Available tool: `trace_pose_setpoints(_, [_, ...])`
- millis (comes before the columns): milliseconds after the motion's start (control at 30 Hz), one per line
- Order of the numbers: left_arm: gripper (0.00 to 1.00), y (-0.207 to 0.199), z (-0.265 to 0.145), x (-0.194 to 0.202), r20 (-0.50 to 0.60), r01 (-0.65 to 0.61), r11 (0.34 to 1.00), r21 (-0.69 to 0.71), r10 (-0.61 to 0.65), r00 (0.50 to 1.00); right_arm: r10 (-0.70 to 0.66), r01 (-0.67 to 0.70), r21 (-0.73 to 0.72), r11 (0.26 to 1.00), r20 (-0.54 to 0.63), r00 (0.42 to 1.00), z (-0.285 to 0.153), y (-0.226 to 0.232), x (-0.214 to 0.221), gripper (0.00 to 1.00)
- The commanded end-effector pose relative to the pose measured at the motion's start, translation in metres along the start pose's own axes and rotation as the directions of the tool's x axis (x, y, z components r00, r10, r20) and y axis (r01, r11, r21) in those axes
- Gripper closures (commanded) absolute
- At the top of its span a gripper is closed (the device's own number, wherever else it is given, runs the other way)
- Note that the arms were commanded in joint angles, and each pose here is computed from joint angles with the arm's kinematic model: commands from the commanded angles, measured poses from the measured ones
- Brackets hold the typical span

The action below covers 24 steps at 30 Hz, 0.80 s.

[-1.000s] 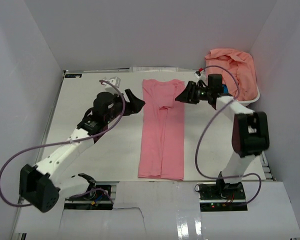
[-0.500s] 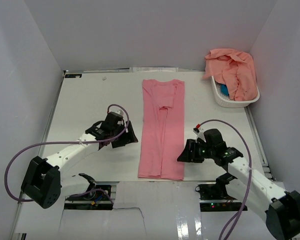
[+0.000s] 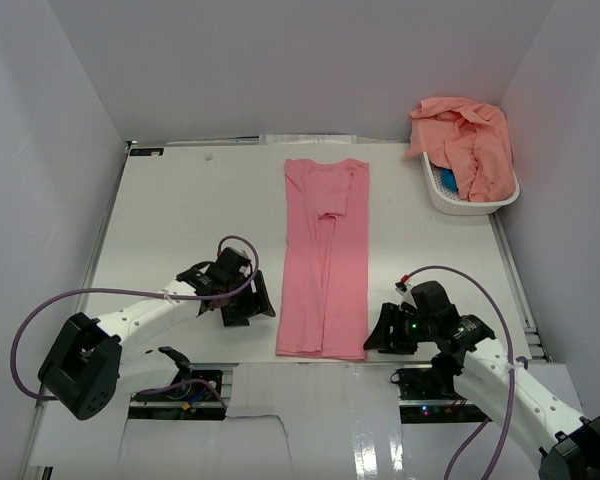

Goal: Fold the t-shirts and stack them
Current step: Rotate the tshirt 90 degrees, then grab the bottom of the folded rectangular tshirt with both arms

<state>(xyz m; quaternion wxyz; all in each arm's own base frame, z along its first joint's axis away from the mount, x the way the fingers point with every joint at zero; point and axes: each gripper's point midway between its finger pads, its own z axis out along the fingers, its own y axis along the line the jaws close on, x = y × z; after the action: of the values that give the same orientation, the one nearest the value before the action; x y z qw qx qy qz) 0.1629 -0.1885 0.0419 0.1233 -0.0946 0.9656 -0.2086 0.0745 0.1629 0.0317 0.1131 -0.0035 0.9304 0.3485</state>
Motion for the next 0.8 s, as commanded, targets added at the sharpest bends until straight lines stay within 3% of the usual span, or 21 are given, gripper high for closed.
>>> trace_pose_setpoints(0, [0.18, 0.001, -0.003, 0.019, -0.04, 0.033, 0.999, 0.006, -0.033, 0.999, 0.035, -0.035, 0.019, 0.999, -0.037, 0.999, -0.001, -0.006, 0.013, 0.41])
trace_pose_setpoints(333, [0.18, 0.011, 0.005, 0.059, -0.097, 0.032, 0.999, -0.043, -0.036, 0.995, 0.055, -0.055, 0.007, 0.998, -0.079, 0.995, 0.011, -0.015, 0.029, 0.44])
trace_pose_setpoints(533, [0.18, 0.016, 0.01, 0.063, -0.085, 0.053, 0.997, -0.048, -0.057, 0.995, 0.053, -0.053, 0.008, 0.999, -0.104, 0.993, 0.018, -0.018, 0.035, 0.48])
trace_pose_setpoints(633, [0.18, 0.016, 0.011, 0.063, -0.08, 0.064, 0.997, -0.041, -0.067, 0.995, 0.046, -0.046, 0.005, 0.999, -0.121, 0.992, 0.022, -0.019, 0.039, 0.53])
trace_pose_setpoints(767, [0.19, 0.017, 0.013, 0.065, -0.084, 0.066, 0.997, -0.039, -0.069, 0.994, 0.046, -0.045, 0.014, 0.999, -0.123, 0.991, 0.025, -0.02, 0.041, 0.7])
